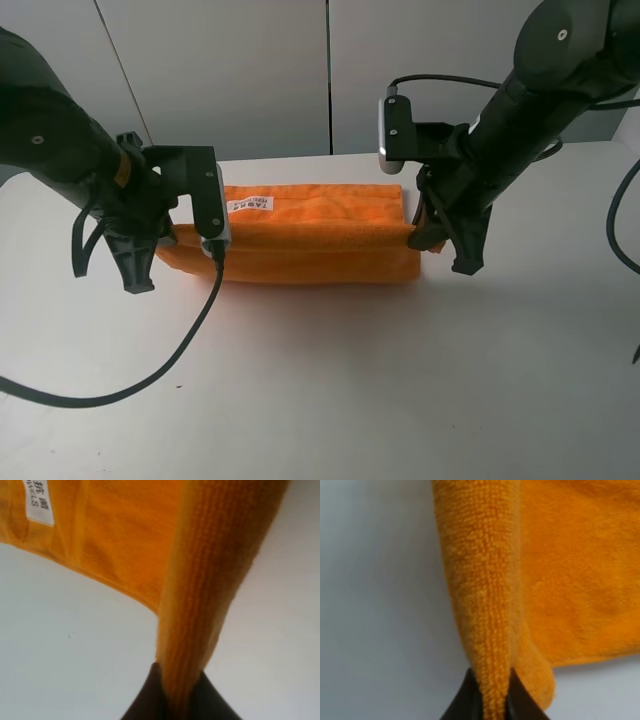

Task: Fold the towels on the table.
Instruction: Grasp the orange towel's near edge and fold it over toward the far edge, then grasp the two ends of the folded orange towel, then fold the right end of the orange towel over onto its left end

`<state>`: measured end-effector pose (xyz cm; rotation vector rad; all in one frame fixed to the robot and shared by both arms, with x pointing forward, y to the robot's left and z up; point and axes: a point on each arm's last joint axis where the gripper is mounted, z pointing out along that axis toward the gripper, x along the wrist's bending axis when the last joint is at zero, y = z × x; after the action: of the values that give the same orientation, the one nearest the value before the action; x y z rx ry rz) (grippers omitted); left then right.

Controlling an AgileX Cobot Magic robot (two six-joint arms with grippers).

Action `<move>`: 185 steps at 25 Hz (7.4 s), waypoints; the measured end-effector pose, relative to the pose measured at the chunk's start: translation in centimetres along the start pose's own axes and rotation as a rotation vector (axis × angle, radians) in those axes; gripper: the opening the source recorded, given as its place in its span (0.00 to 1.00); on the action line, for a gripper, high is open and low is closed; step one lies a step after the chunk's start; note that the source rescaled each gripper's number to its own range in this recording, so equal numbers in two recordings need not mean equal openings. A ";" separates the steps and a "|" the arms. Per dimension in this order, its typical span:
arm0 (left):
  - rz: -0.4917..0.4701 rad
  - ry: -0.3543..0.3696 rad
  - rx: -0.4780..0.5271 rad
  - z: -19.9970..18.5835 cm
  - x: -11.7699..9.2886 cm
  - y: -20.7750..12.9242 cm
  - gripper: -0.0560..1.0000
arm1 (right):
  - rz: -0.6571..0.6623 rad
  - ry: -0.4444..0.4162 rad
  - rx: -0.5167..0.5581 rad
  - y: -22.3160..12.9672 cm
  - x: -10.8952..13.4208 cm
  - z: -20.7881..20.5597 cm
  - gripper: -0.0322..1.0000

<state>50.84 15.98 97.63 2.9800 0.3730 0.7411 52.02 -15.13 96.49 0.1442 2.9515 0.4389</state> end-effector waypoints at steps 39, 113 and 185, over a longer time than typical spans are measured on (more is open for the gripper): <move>-0.170 0.131 -0.162 6.4 4.0 -1.6 0.05 | -0.082 -0.297 0.036 0.8 -5.7 5.2 0.03; -0.406 0.337 -0.127 11.7 7.6 -0.4 0.77 | 0.062 -0.432 0.061 -1.6 -8.1 6.4 0.99; -1.057 -0.142 0.121 15.4 9.0 0.8 0.83 | 1.579 0.052 -0.234 -4.6 -10.0 10.3 1.00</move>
<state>65.92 17.58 88.18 2.3282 1.7819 0.3608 63.23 -17.75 86.79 2.3647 2.1005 0.8584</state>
